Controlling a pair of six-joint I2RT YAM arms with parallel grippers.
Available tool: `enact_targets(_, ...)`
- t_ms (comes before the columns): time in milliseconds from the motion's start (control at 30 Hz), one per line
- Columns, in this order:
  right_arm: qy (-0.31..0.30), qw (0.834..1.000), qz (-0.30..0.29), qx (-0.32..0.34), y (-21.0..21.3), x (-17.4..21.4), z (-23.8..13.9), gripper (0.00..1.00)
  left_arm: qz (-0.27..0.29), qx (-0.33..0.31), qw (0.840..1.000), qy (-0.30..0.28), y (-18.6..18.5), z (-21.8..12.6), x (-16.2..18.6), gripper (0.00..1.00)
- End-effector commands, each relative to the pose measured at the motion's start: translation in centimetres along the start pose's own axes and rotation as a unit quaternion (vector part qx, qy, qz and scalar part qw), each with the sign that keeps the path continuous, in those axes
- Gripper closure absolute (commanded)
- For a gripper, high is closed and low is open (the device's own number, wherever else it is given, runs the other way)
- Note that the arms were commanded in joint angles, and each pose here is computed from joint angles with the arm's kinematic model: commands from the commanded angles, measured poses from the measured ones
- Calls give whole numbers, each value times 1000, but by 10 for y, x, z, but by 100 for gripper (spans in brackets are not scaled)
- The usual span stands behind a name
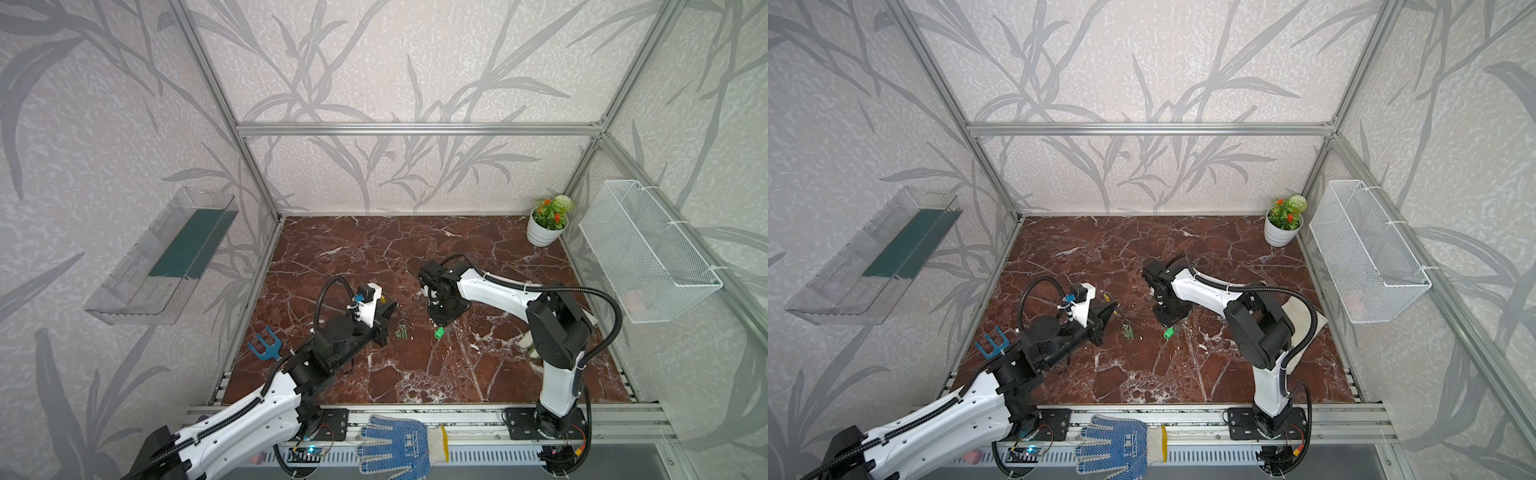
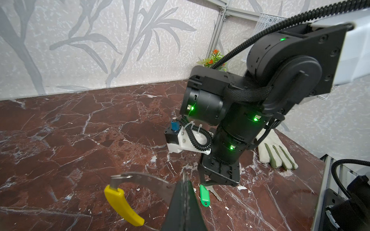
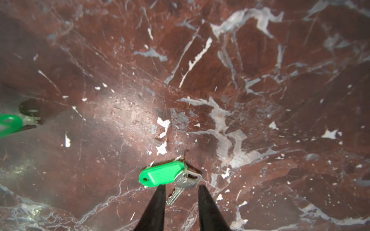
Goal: Put the keys on the keyring
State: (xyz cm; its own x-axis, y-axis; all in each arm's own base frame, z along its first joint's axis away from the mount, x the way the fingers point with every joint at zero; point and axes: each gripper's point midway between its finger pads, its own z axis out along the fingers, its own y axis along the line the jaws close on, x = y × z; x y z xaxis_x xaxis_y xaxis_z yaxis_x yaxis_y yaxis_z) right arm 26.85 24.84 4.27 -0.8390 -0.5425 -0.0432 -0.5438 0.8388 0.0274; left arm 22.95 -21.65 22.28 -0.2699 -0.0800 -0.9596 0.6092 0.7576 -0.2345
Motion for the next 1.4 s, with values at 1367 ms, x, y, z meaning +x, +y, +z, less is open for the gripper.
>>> enact_targets(1367,50,999,4,-16,-2,-4,20,100,7,34,999,-5,-15,3,-9,100)
